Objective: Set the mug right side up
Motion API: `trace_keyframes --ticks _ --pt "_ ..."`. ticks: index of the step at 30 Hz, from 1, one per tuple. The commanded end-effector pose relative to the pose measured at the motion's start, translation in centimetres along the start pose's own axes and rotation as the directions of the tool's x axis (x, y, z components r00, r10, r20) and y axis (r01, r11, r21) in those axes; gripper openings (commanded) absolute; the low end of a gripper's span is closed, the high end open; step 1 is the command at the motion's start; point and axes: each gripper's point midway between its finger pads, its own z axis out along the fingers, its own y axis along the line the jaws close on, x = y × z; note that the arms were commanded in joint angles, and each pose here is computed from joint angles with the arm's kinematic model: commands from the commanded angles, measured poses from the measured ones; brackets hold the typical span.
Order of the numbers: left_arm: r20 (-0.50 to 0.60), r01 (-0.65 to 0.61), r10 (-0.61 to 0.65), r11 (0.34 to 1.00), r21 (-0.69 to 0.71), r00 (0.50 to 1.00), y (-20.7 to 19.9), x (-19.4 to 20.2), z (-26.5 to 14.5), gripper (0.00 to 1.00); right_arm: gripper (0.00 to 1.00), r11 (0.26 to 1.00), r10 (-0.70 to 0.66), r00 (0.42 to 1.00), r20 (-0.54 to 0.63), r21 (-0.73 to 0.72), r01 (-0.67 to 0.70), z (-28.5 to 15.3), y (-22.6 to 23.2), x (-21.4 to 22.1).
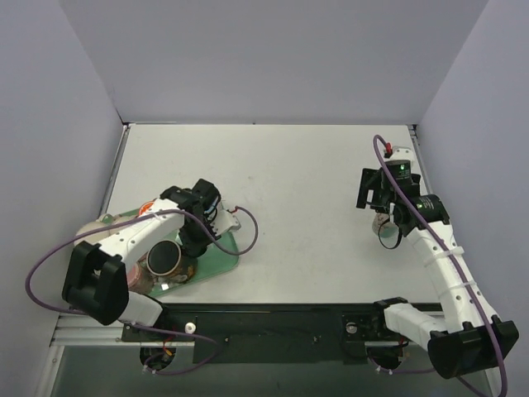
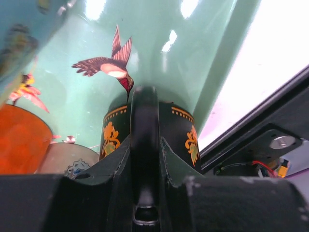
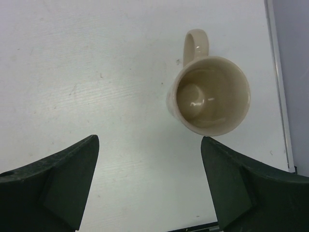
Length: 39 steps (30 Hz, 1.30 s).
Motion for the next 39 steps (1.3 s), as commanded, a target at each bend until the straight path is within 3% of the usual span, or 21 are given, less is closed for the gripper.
trace_keyframes --ticks 1,5,7,10,13,19,25,27,29,33,35,36,38,39 --pt "0.255 0.0 0.0 1.0 0.001 0.967 -0.6 -3.2 -7.7 0.0 0.81 0.984 0.0 0.997 0.078 -0.18 0.014 -2.8 2.9 -1.2" --pt "0.508 0.084 -0.063 0.996 -0.018 0.859 -0.3 -6.5 -14.8 0.0 0.81 0.925 0.034 0.979 0.201 -0.377 0.046 -6.8 7.3 -3.0" --pt "0.598 0.099 -0.083 0.995 0.006 0.797 -0.6 -8.0 -17.7 0.0 0.82 0.861 0.015 0.962 0.272 -0.493 0.126 -9.5 10.8 -3.3" --pt "0.695 0.083 -0.136 0.99 0.11 0.706 -2.4 -9.9 -21.7 0.0 0.82 0.565 0.031 0.95 0.31 -0.789 0.239 -15.3 18.5 -1.5" --pt "0.772 0.043 -0.162 0.984 0.173 0.614 -3.9 -11.1 -25.0 0.0 0.82 0.281 0.161 0.928 0.337 -0.917 0.285 -21.3 24.0 -2.0" --pt "0.88 -0.092 -0.178 0.966 0.242 0.441 -6.9 -12.2 -31.6 0.0 0.81 0.125 0.155 0.936 0.315 -0.946 0.298 -25.1 29.3 -1.3" --pt "0.918 -0.131 -0.166 0.965 0.226 0.361 -7.8 -12.2 -33.9 0.0 0.79 0.041 0.116 0.959 0.257 -0.966 0.254 -26.0 32.2 0.1" --pt "0.918 -0.148 -0.18 0.958 0.245 0.353 -8.2 -12.2 -34.0 0.0 0.77 -0.056 0.143 0.963 0.228 -0.97 0.237 -27.7 32.7 0.1" --pt "0.919 -0.162 -0.192 0.952 0.259 0.343 -8.3 -12.5 -34.0 0.0 0.7 -0.131 0.15 0.967 0.205 -0.966 0.225 -29.4 33.4 -0.2" --pt "0.924 -0.117 -0.213 0.958 0.261 0.318 -7.3 -13.2 -34.3 0.0 0.42 -0.291 0.133 0.978 0.163 -0.937 0.196 -33.0 34.7 0.2" --pt "0.933 -0.088 -0.211 0.965 0.246 0.291 -6.6 -13.3 -34.7 0.0 0.16 -0.331 0.113 0.984 0.137 -0.929 0.167 -34.0 34.8 0.4" --pt "0.932 -0.078 -0.213 0.966 0.246 0.293 -6.3 -13.5 -34.6 0.0 0.05 -0.328 0.109 0.985 0.133 -0.931 0.162 -33.9 34.8 0.4" --pt "0.931 -0.039 -0.209 0.972 0.231 0.298 -5.4 -13.6 -34.2 0.0 0.0 -0.253 0.117 0.98 0.158 -0.95 0.184 -32.5 34.3 0.4" --pt "0.93 -0.011 -0.207 0.975 0.221 0.303 -4.9 -13.6 -33.8 0.0 0.0 -0.13 0.11 0.974 0.198 -0.969 0.211 -30.4 33.9 0.5"
